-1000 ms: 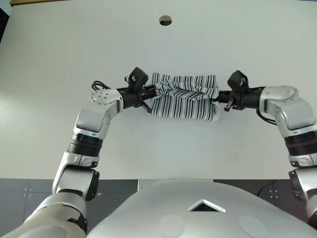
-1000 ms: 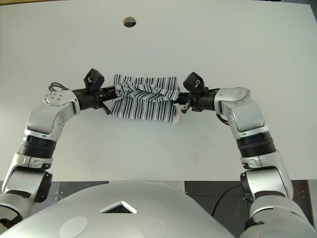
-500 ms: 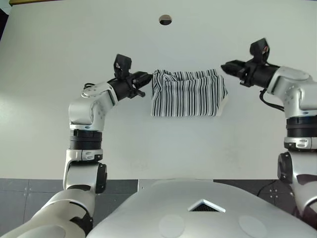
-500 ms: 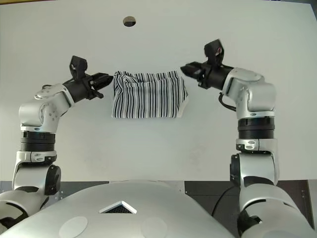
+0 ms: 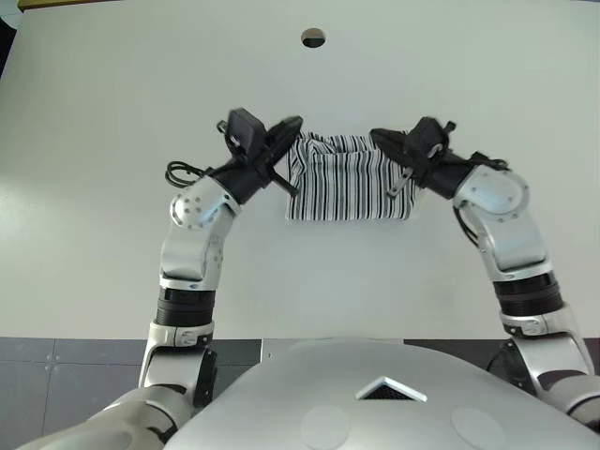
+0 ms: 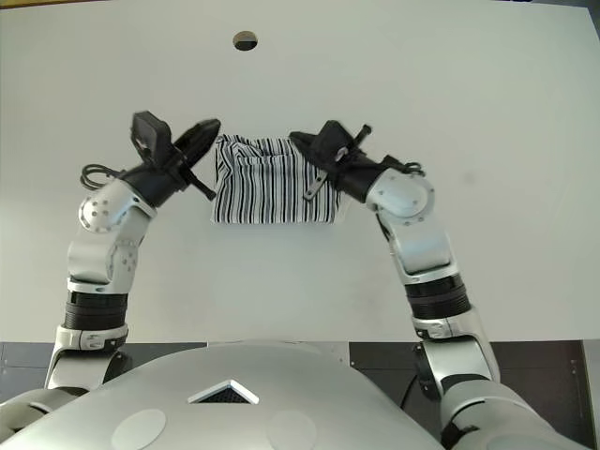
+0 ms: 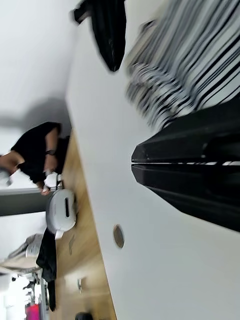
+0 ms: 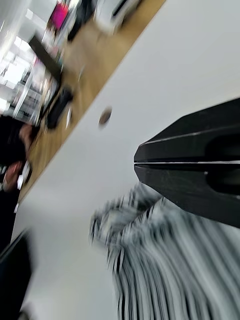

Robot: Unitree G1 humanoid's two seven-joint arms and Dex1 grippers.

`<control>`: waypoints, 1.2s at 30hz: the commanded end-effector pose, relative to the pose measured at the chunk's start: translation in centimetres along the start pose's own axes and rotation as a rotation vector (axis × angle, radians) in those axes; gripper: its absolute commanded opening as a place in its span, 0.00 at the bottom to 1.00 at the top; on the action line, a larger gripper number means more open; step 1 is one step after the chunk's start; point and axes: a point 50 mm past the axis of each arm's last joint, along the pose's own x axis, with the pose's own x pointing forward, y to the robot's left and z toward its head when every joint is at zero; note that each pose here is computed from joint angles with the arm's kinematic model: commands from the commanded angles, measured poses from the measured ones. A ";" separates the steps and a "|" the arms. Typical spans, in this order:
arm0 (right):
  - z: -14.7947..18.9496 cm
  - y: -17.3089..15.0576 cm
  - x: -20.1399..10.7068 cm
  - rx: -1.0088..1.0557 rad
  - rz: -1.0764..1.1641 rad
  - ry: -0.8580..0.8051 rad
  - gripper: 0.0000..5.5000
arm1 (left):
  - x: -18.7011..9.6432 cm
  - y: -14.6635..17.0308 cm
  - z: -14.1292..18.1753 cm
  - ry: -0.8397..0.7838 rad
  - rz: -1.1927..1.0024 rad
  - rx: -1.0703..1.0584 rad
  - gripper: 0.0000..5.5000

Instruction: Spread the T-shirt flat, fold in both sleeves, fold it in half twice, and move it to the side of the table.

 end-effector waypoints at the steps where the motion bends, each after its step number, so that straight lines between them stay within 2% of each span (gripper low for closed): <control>1: 0.2 2.0 2.2 -0.026 0.017 -0.034 0.02 | -0.6 1.0 0.3 -0.035 0.134 0.141 0.02; 6: -0.7 3.9 4.9 -0.023 0.056 -0.014 0.02 | -2.0 0.9 -2.0 0.058 0.232 0.216 0.02; 13: -3.1 3.5 7.6 -0.004 0.002 0.088 0.02 | -2.2 1.6 -1.4 -0.017 0.315 0.190 0.02; 17: -3.9 2.6 8.0 -0.076 -0.049 0.133 0.02 | -1.8 0.8 -1.5 -0.028 0.286 0.174 0.02; 20: -5.5 3.0 7.6 -0.235 -0.013 0.237 0.02 | -1.7 0.7 -1.4 -0.033 0.284 0.174 0.02; 23: -7.7 2.3 5.9 -0.360 0.017 0.383 0.02 | -1.7 0.8 -1.2 -0.041 0.290 0.170 0.02; 28: -10.2 -1.3 -0.4 -0.615 0.063 0.628 0.02 | -2.0 0.9 -0.9 -0.052 0.301 0.167 0.02; 31: -10.4 -3.8 -5.3 -0.841 0.106 0.803 0.02 | -2.3 1.1 -0.8 -0.056 0.316 0.158 0.02; 36: -9.5 -7.3 -10.7 -0.982 0.072 1.006 0.02 | -2.5 1.0 -0.7 -0.061 0.321 0.151 0.02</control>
